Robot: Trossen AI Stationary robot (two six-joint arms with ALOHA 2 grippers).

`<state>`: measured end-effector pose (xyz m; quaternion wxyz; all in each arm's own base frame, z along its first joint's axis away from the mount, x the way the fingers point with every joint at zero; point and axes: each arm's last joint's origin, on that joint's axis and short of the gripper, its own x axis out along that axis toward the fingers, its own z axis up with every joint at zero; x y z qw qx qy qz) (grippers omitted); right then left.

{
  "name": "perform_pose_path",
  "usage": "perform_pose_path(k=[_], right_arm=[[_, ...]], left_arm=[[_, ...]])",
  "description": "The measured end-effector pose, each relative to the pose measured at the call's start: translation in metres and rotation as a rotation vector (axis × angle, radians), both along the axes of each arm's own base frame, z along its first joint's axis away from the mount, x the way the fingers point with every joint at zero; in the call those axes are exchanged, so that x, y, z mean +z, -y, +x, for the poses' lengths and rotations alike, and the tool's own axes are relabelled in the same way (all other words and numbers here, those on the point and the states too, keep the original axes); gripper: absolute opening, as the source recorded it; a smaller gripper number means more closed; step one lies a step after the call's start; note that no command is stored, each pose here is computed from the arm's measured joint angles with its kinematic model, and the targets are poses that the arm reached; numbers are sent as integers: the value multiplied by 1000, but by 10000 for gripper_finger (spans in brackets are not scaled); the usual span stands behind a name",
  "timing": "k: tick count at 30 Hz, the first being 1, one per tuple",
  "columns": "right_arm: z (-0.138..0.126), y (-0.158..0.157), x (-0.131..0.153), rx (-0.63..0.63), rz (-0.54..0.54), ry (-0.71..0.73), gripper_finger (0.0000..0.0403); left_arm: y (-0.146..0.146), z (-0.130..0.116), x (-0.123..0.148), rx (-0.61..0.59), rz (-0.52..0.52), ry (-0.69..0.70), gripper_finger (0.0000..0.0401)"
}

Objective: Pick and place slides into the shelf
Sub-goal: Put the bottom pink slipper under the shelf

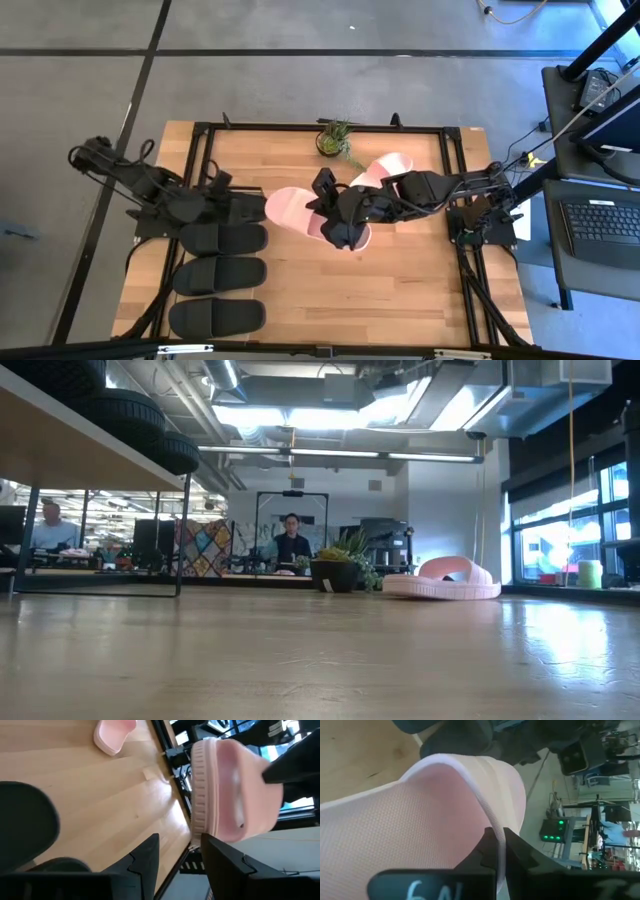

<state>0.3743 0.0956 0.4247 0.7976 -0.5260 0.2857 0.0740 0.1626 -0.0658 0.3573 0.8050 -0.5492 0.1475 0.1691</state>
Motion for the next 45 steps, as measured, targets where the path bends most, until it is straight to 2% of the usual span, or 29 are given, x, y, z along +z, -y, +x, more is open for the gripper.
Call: perform_pose_path(k=[8,20,26,32,34,36,45], right_arm=[[-4,0,-4,-8,8,-56,12],[-8,-13,-4,4,25,-45,12],[-8,-13,-4,7,28,-45,12],[-8,-13,-4,8,29,-45,12],[-8,-13,-4,9,30,-46,12],[-8,-13,-4,6,32,-46,12],[-9,-13,-5,-26,40,-47,12]], left_arm=[[1,6,3,-20,-21,35,137],[-3,7,2,-4,15,29,137],[-2,7,2,-40,49,21,140],[-1,8,1,-84,51,7,193],[0,9,0,-73,14,2,214],[0,10,-1,-53,23,-3,230],[-1,11,0,-22,28,15,235]])
